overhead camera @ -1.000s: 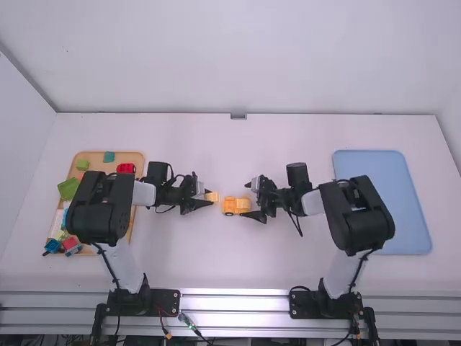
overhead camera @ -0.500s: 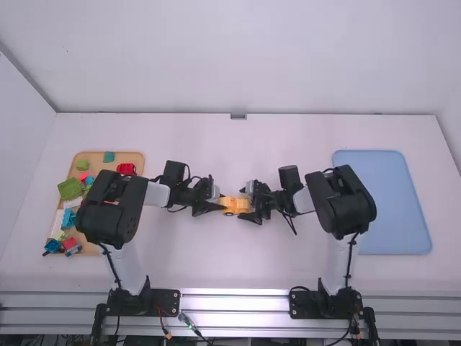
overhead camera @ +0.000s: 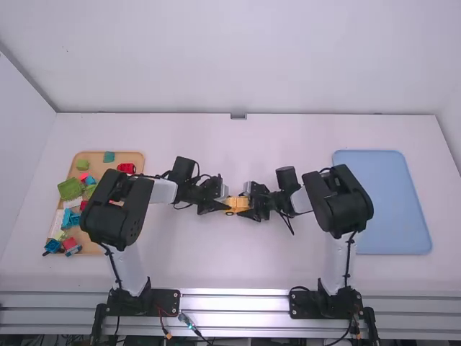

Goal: Assemble lego blocks to make yellow taxi

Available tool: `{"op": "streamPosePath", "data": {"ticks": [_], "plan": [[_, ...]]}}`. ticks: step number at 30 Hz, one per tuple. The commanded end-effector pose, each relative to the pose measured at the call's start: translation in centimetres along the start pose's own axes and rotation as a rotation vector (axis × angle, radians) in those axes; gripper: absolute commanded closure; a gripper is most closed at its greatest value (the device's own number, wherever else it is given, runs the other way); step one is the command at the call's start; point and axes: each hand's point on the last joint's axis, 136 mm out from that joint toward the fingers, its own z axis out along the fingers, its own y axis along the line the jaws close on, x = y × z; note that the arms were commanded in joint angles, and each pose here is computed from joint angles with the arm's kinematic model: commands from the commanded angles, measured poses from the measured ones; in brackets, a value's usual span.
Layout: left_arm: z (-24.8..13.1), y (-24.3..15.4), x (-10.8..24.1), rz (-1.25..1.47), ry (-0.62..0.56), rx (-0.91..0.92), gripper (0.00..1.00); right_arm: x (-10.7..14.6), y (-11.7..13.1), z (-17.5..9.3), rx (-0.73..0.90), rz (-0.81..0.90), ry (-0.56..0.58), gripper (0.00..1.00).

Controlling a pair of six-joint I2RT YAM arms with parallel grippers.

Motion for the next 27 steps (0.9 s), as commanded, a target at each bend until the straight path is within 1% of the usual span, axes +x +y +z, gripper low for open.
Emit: {"op": "streamPosePath", "data": {"ticks": [1, 3, 4, 7, 8, 13, 18, 21, 23, 27], "plan": [[0.24, -0.21, 0.45, 0.018, 0.01, 0.008, 0.73, 0.52, 0.24, 0.12, -0.006, 0.013, 0.008, 0.37], [0.22, -0.2, 0.48, 0.013, 0.01, 0.008, 0.73, 0.61, 0.23, 0.12, -0.004, 0.013, 0.012, 0.4], [0.29, -0.21, 0.39, 0.018, 0.009, 0.008, 0.73, 0.6, 0.25, 0.12, -0.005, 0.013, 0.011, 0.47], [0.39, -0.25, 0.27, 0.023, 0.006, 0.01, 0.72, 0.6, 0.26, 0.12, -0.006, 0.013, 0.011, 0.56], [0.36, -0.24, 0.27, 0.021, 0.005, 0.011, 0.72, 0.64, 0.27, 0.12, -0.006, 0.015, 0.013, 0.57], [0.73, -0.62, 0.14, 0.025, 0.01, 0.024, 0.72, 0.62, 0.28, 0.12, -0.007, 0.016, 0.012, 0.57], [0.7, -0.3, 0.83, 0.016, 0.049, 0.004, 0.72, 0.61, 0.3, 0.12, -0.008, 0.016, 0.011, 0.57], [0.69, -0.24, 0.9, -0.002, 0.053, 0.001, 0.71, 0.6, 0.29, 0.08, -0.008, 0.016, 0.01, 0.57], [0.69, -0.22, 0.94, -0.001, 0.055, 0.0, 0.68, 0.59, 0.27, 0.08, -0.007, 0.017, 0.01, 0.57], [0.71, -0.19, 0.9, 0.002, 0.054, -0.001, 0.66, 0.53, 0.47, 0.26, -0.014, 0.014, 0.01, 0.57]]}}
